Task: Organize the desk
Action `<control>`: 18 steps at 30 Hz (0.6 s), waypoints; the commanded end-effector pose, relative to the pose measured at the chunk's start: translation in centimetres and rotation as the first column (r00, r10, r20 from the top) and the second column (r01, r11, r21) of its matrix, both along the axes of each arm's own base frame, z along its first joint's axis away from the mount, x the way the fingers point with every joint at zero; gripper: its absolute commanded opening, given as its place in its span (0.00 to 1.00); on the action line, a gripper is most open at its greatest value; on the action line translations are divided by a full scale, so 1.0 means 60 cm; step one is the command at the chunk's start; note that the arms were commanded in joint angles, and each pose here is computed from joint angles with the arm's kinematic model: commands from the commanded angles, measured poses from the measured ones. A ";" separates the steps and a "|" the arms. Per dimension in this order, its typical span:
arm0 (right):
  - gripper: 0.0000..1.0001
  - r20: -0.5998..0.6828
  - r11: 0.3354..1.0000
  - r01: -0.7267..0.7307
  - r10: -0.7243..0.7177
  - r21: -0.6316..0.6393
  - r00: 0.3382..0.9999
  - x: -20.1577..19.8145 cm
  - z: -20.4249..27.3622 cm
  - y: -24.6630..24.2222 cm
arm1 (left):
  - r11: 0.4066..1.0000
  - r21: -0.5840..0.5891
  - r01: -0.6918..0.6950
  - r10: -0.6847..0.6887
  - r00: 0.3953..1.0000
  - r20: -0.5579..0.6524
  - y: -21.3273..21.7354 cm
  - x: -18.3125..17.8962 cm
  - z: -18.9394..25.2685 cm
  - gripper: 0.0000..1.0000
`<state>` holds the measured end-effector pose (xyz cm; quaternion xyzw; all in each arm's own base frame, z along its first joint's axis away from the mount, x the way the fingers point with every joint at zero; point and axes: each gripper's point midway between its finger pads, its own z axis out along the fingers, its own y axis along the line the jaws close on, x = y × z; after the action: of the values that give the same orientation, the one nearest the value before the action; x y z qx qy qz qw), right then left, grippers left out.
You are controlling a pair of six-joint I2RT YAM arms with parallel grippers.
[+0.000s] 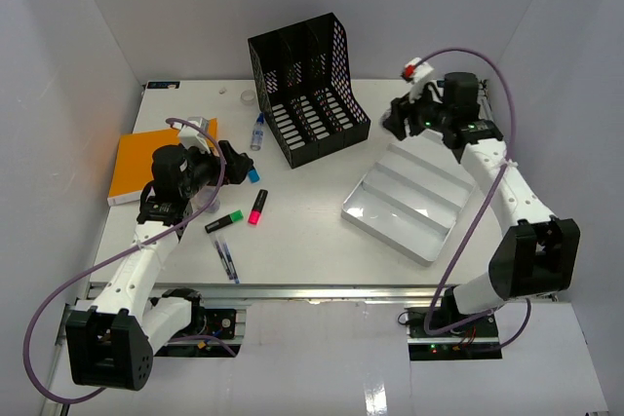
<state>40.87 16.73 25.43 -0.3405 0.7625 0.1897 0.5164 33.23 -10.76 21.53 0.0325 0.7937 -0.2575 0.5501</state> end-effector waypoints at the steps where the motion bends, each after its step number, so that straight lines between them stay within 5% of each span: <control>1: 0.09 -0.036 0.973 0.230 -0.231 -0.023 0.972 0.070 -0.038 -0.135 | 0.999 -0.020 0.030 -0.030 0.999 0.031 -0.008 -0.009 0.023 0.98; 12: 0.15 -0.112 0.888 0.459 -0.455 0.013 0.884 0.265 -0.092 -0.240 | 0.999 -0.015 0.033 -0.032 0.999 0.025 -0.009 -0.007 0.017 0.98; 18: 0.20 -0.137 0.872 0.487 -0.489 -0.047 0.862 0.308 -0.164 -0.258 | 1.000 -0.010 0.028 -0.028 0.999 0.020 -0.007 -0.004 0.014 0.98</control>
<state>56.87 1.88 14.34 -0.1310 0.8731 0.0954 0.4598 33.05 -11.04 21.65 0.0353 0.7924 -0.2659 0.5479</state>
